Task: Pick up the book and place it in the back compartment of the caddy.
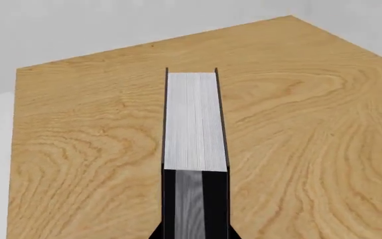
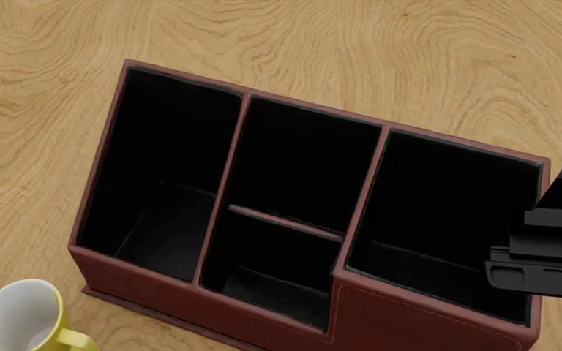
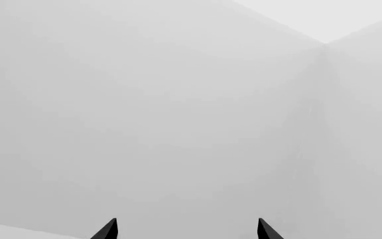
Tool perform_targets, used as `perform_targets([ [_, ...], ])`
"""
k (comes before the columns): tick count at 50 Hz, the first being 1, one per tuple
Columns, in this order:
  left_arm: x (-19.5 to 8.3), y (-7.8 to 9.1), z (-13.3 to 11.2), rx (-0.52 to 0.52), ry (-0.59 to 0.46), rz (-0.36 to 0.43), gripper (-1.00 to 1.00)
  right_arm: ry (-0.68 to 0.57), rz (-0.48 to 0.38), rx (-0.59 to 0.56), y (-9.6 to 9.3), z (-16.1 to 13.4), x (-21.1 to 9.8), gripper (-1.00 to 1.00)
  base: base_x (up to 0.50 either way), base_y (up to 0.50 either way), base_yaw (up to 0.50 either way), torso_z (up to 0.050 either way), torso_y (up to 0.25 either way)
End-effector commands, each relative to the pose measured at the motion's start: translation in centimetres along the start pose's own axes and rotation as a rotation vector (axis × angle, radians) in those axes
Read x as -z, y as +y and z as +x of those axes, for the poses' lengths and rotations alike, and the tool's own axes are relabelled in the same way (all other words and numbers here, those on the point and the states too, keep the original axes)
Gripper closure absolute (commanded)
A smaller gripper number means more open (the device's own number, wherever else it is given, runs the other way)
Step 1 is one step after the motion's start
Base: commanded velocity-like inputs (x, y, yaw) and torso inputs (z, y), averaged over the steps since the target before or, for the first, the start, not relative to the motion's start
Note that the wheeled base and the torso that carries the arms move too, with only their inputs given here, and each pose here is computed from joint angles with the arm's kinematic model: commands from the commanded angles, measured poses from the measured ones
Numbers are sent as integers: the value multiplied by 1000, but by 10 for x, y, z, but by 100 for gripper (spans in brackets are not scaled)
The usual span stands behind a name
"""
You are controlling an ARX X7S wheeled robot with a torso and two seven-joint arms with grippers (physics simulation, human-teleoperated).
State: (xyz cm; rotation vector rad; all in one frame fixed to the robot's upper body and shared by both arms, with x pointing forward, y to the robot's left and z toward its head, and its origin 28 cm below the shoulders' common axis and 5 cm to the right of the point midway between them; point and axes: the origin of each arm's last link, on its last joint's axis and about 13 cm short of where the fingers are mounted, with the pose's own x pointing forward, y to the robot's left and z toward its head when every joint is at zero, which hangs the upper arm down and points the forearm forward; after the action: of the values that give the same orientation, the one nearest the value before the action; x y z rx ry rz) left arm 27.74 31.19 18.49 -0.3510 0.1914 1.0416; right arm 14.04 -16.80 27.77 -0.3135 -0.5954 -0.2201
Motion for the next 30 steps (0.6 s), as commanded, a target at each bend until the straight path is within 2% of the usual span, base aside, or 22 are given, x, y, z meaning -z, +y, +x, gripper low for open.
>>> perform_targets([
  [1,-23,2,-7,37,-145,-11,100,1,2,-1,0,-1,1,-100,0,0,0,0,0],
  [3,-24,2,-7,74,-166,-1,100,1,2,0,1,-1,1,-100,0,0,0,0,0],
  [7,-26,2,-6,69,-181,9,100,1,1,2,1,-1,0,-100,0,0,0,0,0],
  [8,-26,2,-6,81,-219,42,100,1,1,2,1,-1,1,-100,0,0,0,0,10],
  [9,-27,2,-6,77,-202,15,100,2,1,1,1,-1,1,-100,0,0,0,0,0],
  [15,-32,2,-6,110,-272,32,100,4,2,1,1,-2,2,-100,0,0,0,0,0],
  [16,-33,3,-8,148,-331,-25,100,4,2,1,1,-2,2,-100,0,0,0,0,0],
  [17,-34,3,-7,117,-331,17,100,4,4,0,1,-2,2,-100,0,0,0,0,11],
  [21,-36,2,-8,147,-341,40,100,5,3,0,1,-2,2,-100,0,0,0,0,0],
  [22,-36,2,-7,179,-365,45,100,4,3,0,1,-2,2,-100,0,0,0,0,0],
  [23,-37,3,-8,246,-408,-11,100,4,2,0,1,-2,2,-100,0,0,0,0,0],
  [24,-37,4,-6,180,-380,19,100,4,2,2,1,-2,2,-100,0,0,0,0,0],
  [30,-40,4,-5,183,-392,5,100,3,2,1,1,-3,2,-100,0,0,0,0,2],
])
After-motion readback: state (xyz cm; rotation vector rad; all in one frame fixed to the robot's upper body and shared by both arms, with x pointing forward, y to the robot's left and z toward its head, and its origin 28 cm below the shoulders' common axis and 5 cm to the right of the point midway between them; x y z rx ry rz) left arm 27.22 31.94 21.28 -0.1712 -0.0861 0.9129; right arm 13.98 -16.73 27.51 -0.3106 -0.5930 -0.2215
